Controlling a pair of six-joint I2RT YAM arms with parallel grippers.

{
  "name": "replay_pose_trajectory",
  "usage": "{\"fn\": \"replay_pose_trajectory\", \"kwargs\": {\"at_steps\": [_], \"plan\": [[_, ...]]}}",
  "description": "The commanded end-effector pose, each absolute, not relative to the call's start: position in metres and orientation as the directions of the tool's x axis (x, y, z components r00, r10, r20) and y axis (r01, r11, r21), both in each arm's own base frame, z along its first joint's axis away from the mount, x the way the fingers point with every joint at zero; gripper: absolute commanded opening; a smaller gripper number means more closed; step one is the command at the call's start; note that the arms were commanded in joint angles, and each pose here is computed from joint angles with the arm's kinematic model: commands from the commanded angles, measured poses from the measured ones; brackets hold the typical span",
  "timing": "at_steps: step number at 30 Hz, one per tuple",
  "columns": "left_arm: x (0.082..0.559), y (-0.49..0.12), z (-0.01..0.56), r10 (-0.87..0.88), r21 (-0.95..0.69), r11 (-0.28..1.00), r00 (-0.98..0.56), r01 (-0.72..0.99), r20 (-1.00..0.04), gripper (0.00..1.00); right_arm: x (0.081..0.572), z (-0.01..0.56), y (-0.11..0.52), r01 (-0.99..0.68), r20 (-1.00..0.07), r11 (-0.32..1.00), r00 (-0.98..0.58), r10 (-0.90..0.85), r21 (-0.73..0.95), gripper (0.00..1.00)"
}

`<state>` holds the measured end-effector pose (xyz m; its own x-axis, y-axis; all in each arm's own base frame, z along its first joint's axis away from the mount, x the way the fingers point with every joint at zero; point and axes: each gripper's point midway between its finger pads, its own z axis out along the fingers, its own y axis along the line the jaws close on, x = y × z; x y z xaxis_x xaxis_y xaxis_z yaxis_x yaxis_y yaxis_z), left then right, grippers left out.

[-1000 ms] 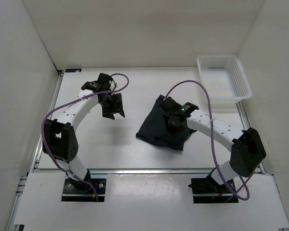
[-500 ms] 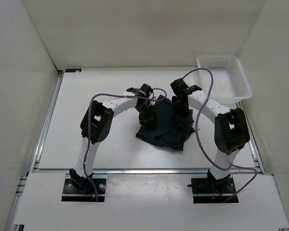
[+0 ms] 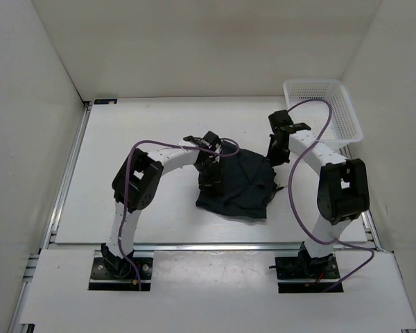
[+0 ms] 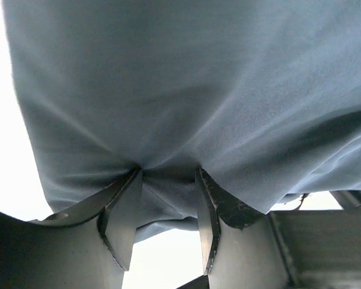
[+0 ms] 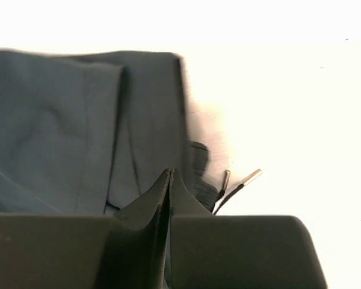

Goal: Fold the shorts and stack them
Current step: Fold the shorts

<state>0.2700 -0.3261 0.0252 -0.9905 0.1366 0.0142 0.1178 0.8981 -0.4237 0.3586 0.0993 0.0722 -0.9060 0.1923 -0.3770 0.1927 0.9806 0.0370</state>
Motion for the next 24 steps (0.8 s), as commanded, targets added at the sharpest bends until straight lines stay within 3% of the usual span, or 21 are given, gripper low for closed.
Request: {"fn": "replay_pose_trajectory", "kwargs": {"at_steps": [1, 3, 4, 6, 8, 14, 21, 24], "plan": [[0.257, -0.328, 0.051, 0.150, -0.416, 0.895, -0.987, 0.160, -0.057, 0.51, 0.377, 0.106, 0.104, 0.189, -0.475, 0.978, -0.855, 0.209, 0.090, 0.00], [0.253, -0.327, 0.061, 0.145, -0.416, 0.895, -0.986, 0.164, -0.079, 0.53, 0.375, 0.111, 0.120, 0.124, -0.467, 0.982, -0.866, 0.178, 0.144, 0.00], [0.250, -0.327, 0.062, 0.151, -0.410, 0.895, -0.985, 0.174, -0.087, 0.54, 0.375, 0.112, 0.129, 0.101, -0.467, 0.980, -0.868, 0.170, 0.170, 0.06], [0.250, -0.329, 0.072, 0.140, -0.423, 0.890, -0.985, 0.171, -0.103, 0.54, 0.369, 0.123, 0.152, 0.006, -0.481, 0.977, -0.870, 0.110, 0.211, 0.29], [0.249, -0.328, 0.082, 0.130, -0.435, 0.885, -0.985, 0.169, -0.118, 0.54, 0.361, 0.126, 0.169, -0.055, -0.487, 0.971, -0.871, 0.066, 0.231, 0.29], [0.240, -0.318, 0.104, 0.114, -0.449, 0.877, -0.982, 0.171, -0.151, 0.58, 0.338, 0.110, 0.204, -0.147, -0.480, 0.959, -0.877, -0.014, 0.242, 0.52], [0.262, -0.280, 0.137, 0.020, -0.449, 0.886, -0.977, 0.116, -0.214, 0.61, 0.338, 0.073, 0.204, -0.098, -0.401, 0.975, -0.916, -0.011, 0.198, 0.57], [0.274, -0.258, 0.149, -0.026, -0.444, 0.891, -0.969, 0.088, -0.245, 0.61, 0.338, 0.070, 0.198, -0.071, -0.384, 0.985, -0.923, -0.004, 0.160, 0.46]]}}
